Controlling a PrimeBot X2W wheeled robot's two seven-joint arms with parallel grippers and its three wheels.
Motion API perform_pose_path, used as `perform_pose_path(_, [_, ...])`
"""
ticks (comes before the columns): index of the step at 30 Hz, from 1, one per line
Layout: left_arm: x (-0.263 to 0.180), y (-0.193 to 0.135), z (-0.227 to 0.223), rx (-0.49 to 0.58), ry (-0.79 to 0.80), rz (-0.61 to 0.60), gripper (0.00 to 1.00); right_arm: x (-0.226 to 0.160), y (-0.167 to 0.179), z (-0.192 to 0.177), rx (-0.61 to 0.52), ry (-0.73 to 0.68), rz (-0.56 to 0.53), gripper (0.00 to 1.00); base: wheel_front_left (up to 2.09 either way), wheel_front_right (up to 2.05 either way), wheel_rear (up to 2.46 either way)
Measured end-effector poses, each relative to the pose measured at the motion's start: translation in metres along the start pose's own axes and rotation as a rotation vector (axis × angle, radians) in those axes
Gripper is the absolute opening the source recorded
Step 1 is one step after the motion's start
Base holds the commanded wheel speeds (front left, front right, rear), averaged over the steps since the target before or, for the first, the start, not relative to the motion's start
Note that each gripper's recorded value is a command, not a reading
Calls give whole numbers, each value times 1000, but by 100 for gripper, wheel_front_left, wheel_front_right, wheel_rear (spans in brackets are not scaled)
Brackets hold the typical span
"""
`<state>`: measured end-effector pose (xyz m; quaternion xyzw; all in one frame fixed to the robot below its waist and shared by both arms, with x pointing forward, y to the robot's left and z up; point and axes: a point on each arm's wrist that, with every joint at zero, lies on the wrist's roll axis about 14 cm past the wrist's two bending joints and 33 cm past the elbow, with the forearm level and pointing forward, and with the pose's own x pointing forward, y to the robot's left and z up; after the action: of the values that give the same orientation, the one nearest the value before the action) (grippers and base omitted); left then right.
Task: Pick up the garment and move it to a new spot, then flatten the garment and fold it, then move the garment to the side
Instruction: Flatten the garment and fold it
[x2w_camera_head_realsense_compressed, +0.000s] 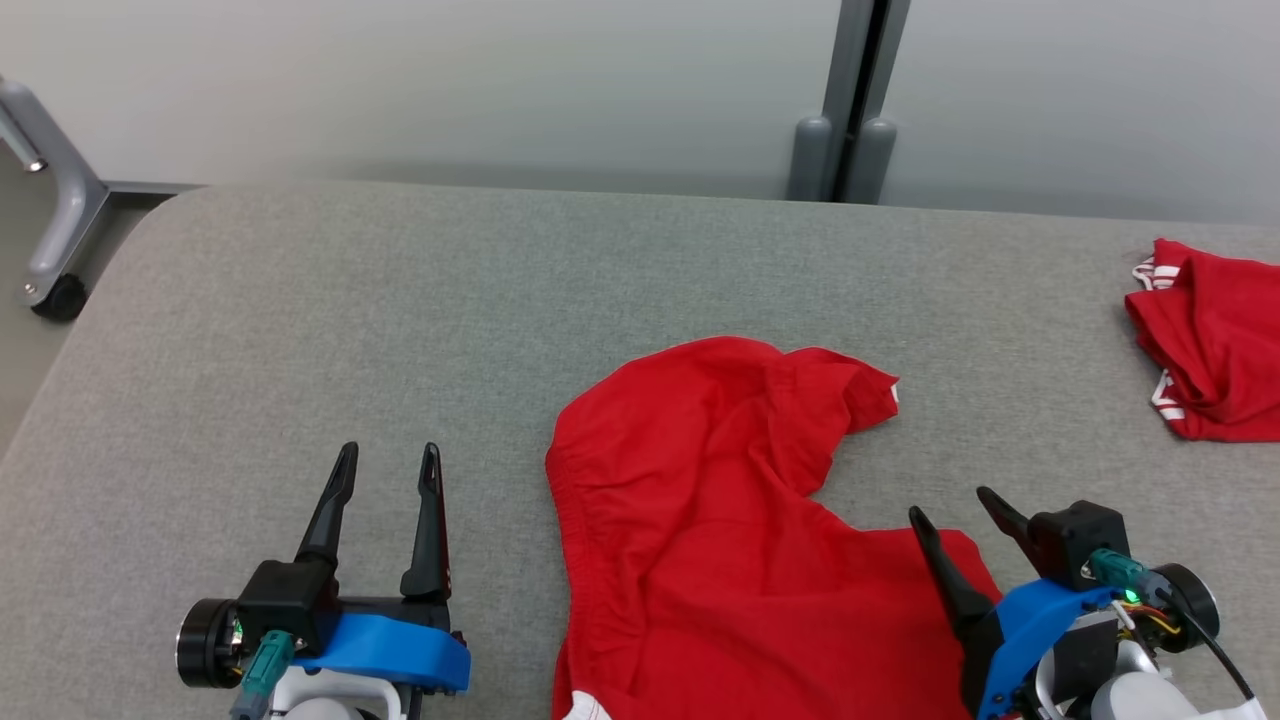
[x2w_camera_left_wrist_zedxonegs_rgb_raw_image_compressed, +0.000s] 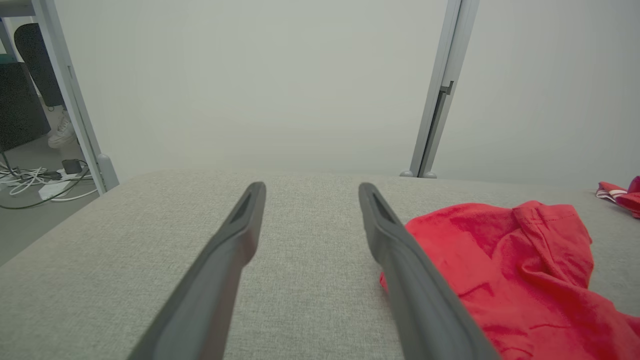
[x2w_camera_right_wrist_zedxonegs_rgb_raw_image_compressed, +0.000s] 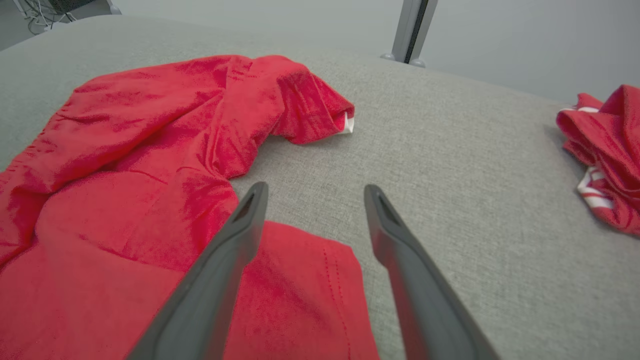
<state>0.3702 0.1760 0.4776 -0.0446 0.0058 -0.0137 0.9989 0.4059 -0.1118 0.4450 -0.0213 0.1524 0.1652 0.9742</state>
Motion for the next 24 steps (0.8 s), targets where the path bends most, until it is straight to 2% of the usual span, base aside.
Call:
perform_pose_path(11, [0,15,-5,-2,16,48,100,17,9,-72,-36,239,75,100,0,0,0])
perform_pose_path(13, [0,15,-5,-1,16,49,100,18,9,-72,-40,241,78,100,0,0,0])
perform_pose_path(14, [0,15,-5,-1,17,49,100,20,9,-71,-43,237,80,76,0,0,0])
perform_pose_path(15, [0,15,-5,-2,17,49,100,21,9,-71,-42,238,83,31,0,0,0])
perform_pose_path(16, [0,15,-5,-2,16,49,100,22,10,-69,-41,233,85,0,0,0,0])
perform_pose_path(24, [1,11,-3,-8,13,43,100,46,-21,-27,-49,112,10,0,0,0,0])
